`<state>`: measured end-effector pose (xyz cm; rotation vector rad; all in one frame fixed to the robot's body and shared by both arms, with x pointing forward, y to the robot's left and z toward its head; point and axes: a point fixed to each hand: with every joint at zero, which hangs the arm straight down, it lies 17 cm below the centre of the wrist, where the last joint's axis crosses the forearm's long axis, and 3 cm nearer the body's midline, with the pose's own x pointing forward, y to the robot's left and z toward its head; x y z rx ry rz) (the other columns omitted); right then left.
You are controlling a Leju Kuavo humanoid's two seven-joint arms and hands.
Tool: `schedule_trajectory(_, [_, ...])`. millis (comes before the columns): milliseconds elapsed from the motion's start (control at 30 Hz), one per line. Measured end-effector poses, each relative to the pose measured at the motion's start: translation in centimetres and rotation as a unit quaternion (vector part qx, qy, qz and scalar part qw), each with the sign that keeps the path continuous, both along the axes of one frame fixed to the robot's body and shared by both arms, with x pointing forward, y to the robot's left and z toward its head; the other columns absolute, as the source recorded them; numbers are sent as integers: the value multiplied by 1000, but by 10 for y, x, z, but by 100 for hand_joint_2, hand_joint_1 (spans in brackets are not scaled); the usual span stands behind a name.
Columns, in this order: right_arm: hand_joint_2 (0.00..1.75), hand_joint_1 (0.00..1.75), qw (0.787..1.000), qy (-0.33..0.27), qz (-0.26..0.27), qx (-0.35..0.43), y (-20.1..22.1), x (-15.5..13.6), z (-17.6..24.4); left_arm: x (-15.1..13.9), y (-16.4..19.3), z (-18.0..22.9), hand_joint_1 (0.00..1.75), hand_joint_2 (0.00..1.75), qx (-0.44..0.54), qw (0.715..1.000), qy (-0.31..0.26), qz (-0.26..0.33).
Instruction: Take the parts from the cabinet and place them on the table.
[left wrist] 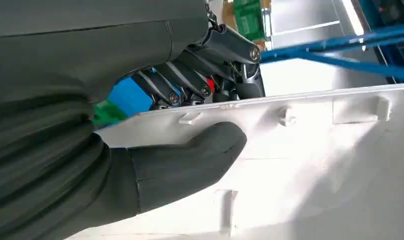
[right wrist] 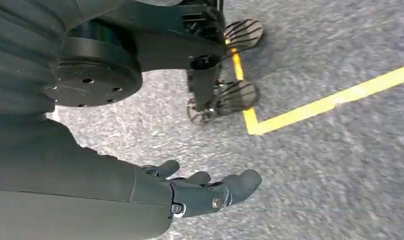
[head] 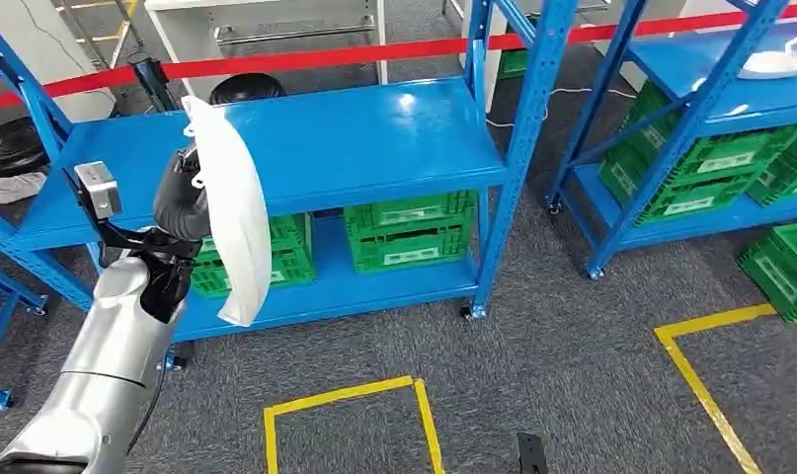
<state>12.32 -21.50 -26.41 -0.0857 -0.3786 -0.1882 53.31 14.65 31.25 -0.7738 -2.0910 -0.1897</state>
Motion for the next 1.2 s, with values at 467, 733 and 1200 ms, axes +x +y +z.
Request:
schedule_trajectory(467, [175, 0, 1000, 6, 1, 3, 0, -6, -1, 0, -10, 2, 175, 175, 8, 1000, -2, -11])
schedule_trajectory(733, [175, 0, 1000, 0, -17, 8, -2, -2, 0, -1, -10, 3, 175, 175, 4, 1000, -4, -12])
schedule_trajectory(1200, [175, 0, 995, -1, -101, 24, -8, -1, 0, 0, -5, 4, 175, 175, 11, 1000, -2, -8])
